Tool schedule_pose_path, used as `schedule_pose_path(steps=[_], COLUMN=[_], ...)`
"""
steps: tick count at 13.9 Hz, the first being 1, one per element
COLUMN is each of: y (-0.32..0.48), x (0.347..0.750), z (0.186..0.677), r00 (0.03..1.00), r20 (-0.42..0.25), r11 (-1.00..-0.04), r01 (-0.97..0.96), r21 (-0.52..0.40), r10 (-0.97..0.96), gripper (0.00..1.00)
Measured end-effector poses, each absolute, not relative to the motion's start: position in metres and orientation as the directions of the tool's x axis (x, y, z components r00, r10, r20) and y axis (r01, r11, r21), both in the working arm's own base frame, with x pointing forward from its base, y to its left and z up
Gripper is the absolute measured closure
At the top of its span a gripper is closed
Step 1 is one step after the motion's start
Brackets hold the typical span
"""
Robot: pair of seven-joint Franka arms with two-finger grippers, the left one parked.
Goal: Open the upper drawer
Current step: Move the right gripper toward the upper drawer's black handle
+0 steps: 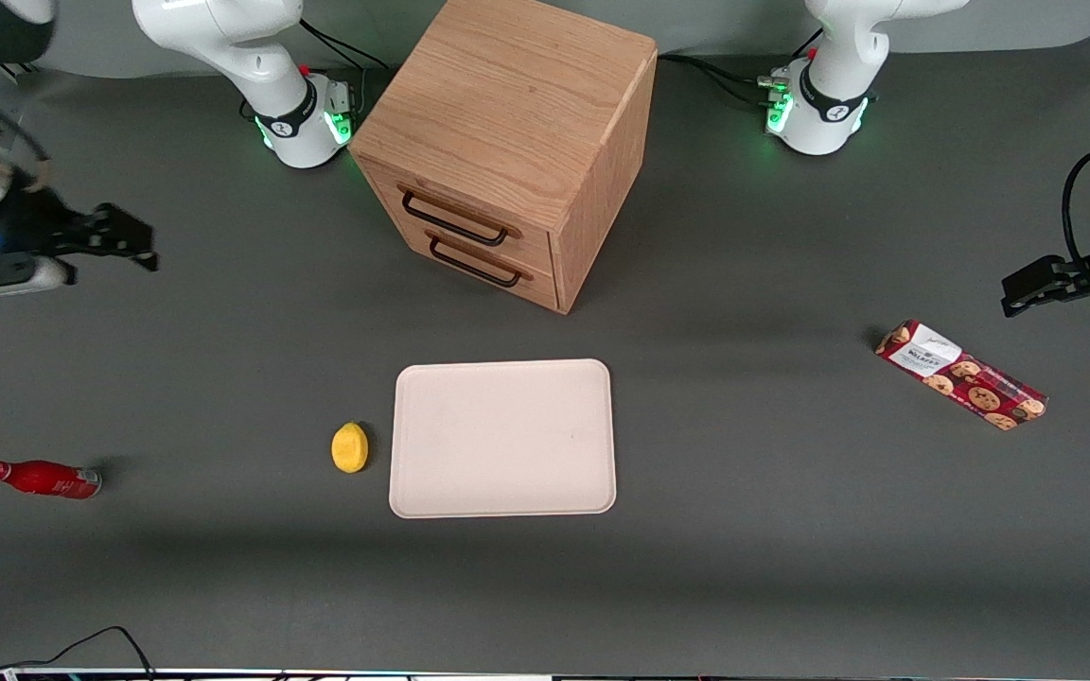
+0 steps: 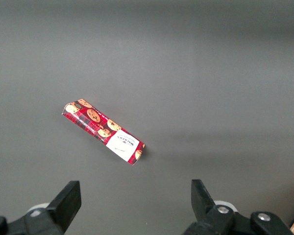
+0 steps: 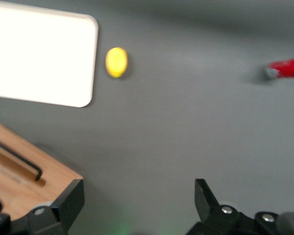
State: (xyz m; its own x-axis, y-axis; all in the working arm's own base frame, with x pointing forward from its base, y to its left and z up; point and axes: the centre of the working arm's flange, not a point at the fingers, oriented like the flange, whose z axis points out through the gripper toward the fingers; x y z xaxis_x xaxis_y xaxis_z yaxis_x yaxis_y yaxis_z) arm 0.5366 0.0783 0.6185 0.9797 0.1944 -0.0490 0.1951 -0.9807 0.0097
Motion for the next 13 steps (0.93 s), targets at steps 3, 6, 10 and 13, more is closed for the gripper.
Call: schedule_pose_path(steps=[3, 6, 10, 13], y=[0.153, 0.202, 0.241, 0.275], x=[0.518, 0.502, 0.490, 0.480], z=[0.617, 0.613, 0.603, 0.590], r00=[0.943, 0.911, 0.881, 0.850], r20=[-0.067, -0.075, -0.092, -0.115], r11=[-0.945, -0.914, -0.885, -0.858], r01=[0.326, 0.403, 0.457, 0.505], r21=[0.004, -0.045, -0.095, -0.097], r10=[0.325, 0.406, 0.465, 0.514], gripper=[0.00, 0.00, 0.00, 0.00])
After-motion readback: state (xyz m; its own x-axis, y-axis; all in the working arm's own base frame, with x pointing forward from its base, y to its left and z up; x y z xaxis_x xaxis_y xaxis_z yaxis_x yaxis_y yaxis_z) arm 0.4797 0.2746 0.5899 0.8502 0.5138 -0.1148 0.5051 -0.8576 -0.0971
